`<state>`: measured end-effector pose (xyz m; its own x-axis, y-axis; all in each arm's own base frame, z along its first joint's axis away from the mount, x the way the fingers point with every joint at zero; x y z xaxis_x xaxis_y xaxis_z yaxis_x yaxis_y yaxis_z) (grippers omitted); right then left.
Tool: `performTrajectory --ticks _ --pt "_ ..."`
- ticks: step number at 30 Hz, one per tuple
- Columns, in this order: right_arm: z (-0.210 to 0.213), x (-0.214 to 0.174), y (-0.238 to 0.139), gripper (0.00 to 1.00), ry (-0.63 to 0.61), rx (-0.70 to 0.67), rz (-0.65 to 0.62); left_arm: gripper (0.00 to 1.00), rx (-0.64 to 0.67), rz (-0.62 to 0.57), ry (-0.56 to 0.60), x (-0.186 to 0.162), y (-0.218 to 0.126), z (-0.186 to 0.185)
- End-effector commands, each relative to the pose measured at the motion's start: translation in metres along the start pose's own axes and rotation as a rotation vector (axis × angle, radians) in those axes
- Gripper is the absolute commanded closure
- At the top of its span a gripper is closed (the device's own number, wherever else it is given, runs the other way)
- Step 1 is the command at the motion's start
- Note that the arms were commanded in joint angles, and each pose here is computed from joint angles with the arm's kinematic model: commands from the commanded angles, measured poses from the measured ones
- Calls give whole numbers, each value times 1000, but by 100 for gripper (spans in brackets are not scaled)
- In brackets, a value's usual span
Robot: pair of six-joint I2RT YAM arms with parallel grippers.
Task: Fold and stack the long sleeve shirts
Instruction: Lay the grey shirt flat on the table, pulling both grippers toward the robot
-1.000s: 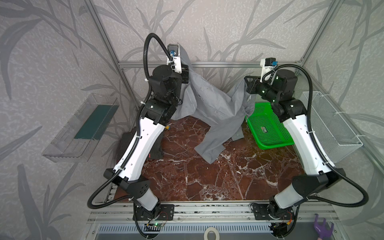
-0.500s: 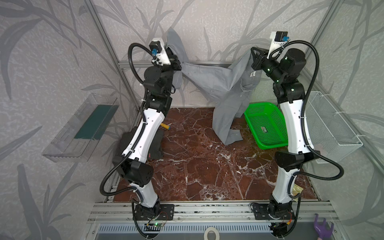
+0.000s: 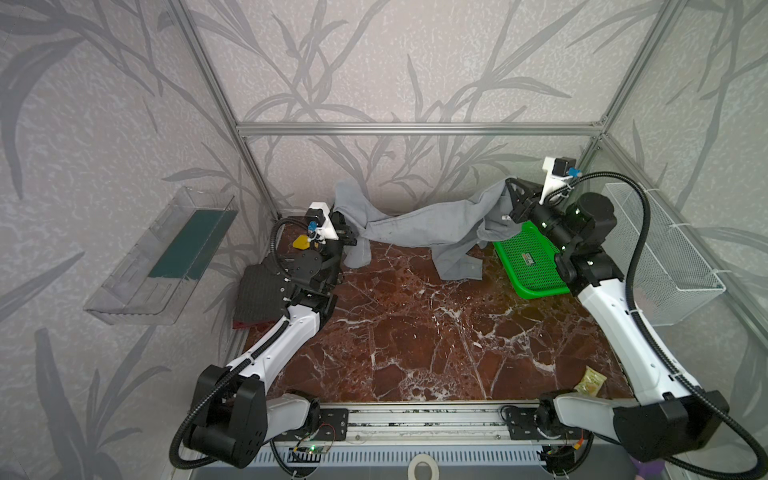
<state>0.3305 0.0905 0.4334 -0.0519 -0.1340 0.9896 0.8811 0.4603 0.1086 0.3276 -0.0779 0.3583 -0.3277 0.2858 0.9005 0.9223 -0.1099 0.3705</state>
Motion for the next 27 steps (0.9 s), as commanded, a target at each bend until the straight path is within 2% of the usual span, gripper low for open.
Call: performTrajectory --ticks 1,4,7,11,13,16,18,19,21,23,25,27 --pt "1 -25 -26 100 56 -33 -54 100 12 -102 -43 7 -38 0" --pt "5 -64 -51 100 132 -44 12 100 30 -68 -4 -11 -68 -13" --pt "19 -86 -75 100 184 -19 51 100 -26 -22 10 -24 -91 -42" --pt "37 -112 -104 100 190 -47 185 98 47 30 -34 -49 -133 -38" --pt "39 -129 -124 100 203 -107 269 91 53 64 -31 -58 -150 -42" --pt "38 -159 -148 100 247 -169 397 73 39 98 -41 -67 -168 -44" --pt "39 -178 -160 100 273 -185 469 67 56 99 -58 -66 -178 -41" --pt "38 -185 -168 99 275 -209 505 60 48 96 -68 -64 -183 -41" --pt "40 -198 -180 93 295 -221 565 52 46 102 -70 -57 -189 -41" --pt "43 -205 -192 85 318 -231 628 51 23 97 -81 -43 -192 -43" --pt "47 -212 -201 74 334 -221 687 43 -24 93 -94 -24 -197 -45" --pt "50 -218 -208 66 337 -213 744 42 -36 97 -128 -7 -199 -40"
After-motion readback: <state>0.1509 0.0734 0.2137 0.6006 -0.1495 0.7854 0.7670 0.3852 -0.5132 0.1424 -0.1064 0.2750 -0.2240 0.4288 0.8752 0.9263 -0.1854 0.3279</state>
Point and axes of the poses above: each gripper's point midway between its finger pads, its own y axis out along the fingers, its own z axis along the line the jaws close on, x = y × z, the point moved 6 cm from there along -y, back along the fingers, and after that the axes turned 8 degrees about -y, right-handed, at the moved point
